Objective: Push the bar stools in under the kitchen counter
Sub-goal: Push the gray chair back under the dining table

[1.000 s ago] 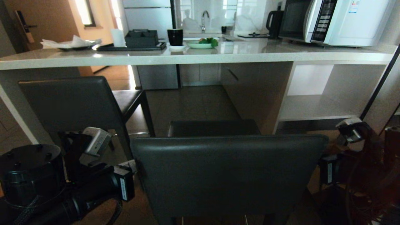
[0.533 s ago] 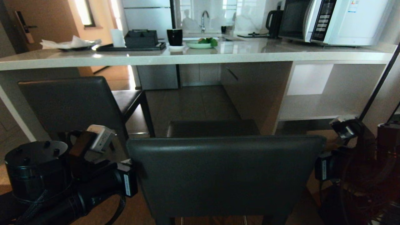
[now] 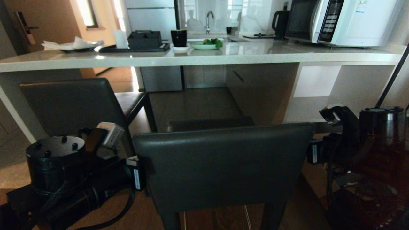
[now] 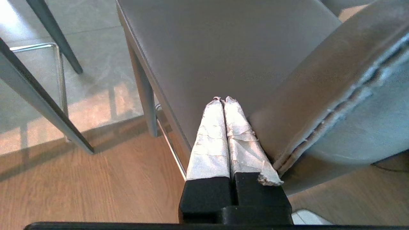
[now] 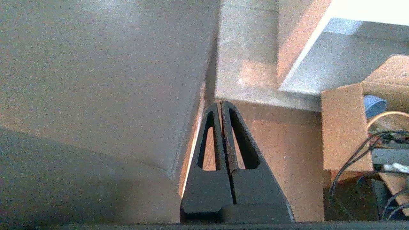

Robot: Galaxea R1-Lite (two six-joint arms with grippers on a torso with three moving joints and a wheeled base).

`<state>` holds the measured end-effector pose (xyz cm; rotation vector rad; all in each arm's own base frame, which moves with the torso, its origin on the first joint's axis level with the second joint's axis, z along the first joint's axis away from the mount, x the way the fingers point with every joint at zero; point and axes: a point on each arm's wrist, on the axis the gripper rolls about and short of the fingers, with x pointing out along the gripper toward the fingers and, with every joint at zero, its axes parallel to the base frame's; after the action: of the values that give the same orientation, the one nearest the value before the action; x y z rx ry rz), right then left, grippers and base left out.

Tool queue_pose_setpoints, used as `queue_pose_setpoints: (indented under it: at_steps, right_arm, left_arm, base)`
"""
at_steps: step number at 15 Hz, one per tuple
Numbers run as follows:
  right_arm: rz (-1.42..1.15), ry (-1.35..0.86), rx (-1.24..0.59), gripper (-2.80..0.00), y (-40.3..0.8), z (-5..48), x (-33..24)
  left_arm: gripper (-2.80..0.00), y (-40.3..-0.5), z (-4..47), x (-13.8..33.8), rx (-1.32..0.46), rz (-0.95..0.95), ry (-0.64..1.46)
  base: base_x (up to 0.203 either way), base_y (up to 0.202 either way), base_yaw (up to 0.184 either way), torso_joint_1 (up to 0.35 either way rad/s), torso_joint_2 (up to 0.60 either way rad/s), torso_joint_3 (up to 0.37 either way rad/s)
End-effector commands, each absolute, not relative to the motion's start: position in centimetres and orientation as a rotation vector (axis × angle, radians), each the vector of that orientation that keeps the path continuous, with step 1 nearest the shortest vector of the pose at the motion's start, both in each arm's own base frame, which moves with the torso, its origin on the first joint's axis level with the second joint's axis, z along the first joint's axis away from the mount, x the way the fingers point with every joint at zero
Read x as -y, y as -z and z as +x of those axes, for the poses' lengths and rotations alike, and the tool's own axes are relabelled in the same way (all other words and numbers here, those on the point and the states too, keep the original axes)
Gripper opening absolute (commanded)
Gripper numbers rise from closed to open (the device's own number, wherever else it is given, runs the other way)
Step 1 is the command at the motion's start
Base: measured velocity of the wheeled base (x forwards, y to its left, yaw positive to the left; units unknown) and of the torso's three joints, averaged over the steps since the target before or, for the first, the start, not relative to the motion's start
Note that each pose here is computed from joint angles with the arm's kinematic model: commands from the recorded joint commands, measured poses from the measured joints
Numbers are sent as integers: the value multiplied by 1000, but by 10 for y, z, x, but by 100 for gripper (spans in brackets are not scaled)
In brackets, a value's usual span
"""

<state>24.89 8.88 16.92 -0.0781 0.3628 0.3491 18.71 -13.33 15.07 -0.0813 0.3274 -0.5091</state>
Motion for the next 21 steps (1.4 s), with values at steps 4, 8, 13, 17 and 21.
queue_pose_setpoints:
  at_steps: [4, 8, 13, 17, 21]
  right_arm:
    - [-87, -347, -373, -280, -160, 283, -105]
    - [-76, -334, -375, -280, -148, 280, -102]
    - [-78, -342, -357, -280, -142, 274, -101]
    - [-79, -348, -348, -280, -144, 275, -104]
    - [-79, -348, -342, -280, -145, 274, -104]
  left_arm:
    - [-280, -139, 208, 150, -355, -73, 520]
    - [-280, -139, 219, 156, -351, -74, 511]
    - [-280, -149, 249, 146, -347, -62, 425]
    - [-280, -159, 272, 136, -326, -34, 374]
    - [-280, -155, 285, 130, -334, -36, 341]
  base:
    - [0, 0, 0, 0, 0, 0]
    - [0, 0, 0, 0, 0, 0]
    - [0, 0, 0, 0, 0, 0]
    - [0, 0, 0, 0, 0, 0]
    - [0, 0, 0, 0, 0, 0]
